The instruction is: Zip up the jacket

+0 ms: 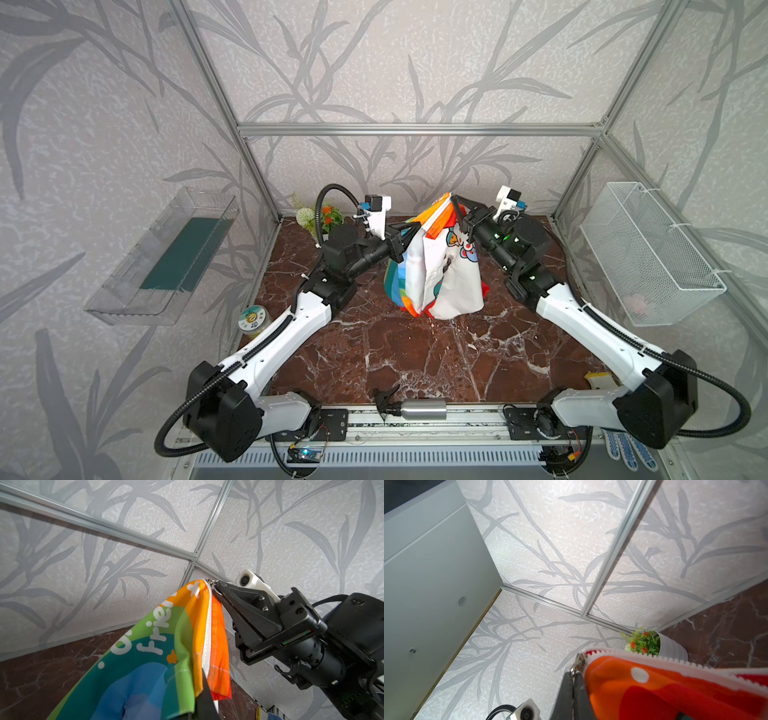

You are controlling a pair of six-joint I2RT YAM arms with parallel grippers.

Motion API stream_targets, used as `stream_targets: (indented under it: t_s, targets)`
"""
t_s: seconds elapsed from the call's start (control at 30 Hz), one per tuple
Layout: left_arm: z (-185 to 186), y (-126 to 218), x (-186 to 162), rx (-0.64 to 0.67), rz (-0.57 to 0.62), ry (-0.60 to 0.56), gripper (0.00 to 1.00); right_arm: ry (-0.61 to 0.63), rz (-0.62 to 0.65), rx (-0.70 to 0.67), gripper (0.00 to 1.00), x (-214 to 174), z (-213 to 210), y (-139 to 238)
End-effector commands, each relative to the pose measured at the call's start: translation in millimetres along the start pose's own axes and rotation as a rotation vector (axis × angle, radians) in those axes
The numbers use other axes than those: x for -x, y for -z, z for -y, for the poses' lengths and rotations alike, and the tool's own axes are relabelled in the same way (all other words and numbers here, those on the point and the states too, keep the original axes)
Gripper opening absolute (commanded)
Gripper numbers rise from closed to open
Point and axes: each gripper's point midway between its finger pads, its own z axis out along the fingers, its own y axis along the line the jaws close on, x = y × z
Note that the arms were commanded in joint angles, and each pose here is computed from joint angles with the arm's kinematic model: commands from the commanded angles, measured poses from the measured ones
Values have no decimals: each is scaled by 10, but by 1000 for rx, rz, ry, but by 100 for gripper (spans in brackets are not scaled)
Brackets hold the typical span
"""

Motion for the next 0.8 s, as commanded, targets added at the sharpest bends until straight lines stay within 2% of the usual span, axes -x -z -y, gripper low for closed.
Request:
stream_targets:
  t_s: [0.0, 0.1, 0.27, 0.4, 0.47, 0.57, 0.77]
  targets:
    - [-83, 95, -172, 19, -82, 25, 0, 39, 91, 46, 0, 310, -244, 58]
    - [-262, 244, -638, 70, -166, 79, 0, -45, 67, -38, 0, 147, 260, 154]
    - [-545, 677, -1578, 175, -315, 196, 0, -165, 80, -172, 0, -293, 1310, 492]
    - [-767, 1061, -2256, 290, -425, 297, 0, -222, 79, -268, 0, -636, 1884, 763]
    - [-804, 1156, -2370, 345, -458, 340, 0, -247, 82, -328, 0, -809, 2146, 913]
    - [-954, 1337, -2512, 494, -557, 374, 0, -267, 95, -399, 0, -1018, 2436, 1095]
    - [-1048, 1597, -2699, 658, -643, 495, 0, -306, 188, -425, 0, -1035, 2738, 1259]
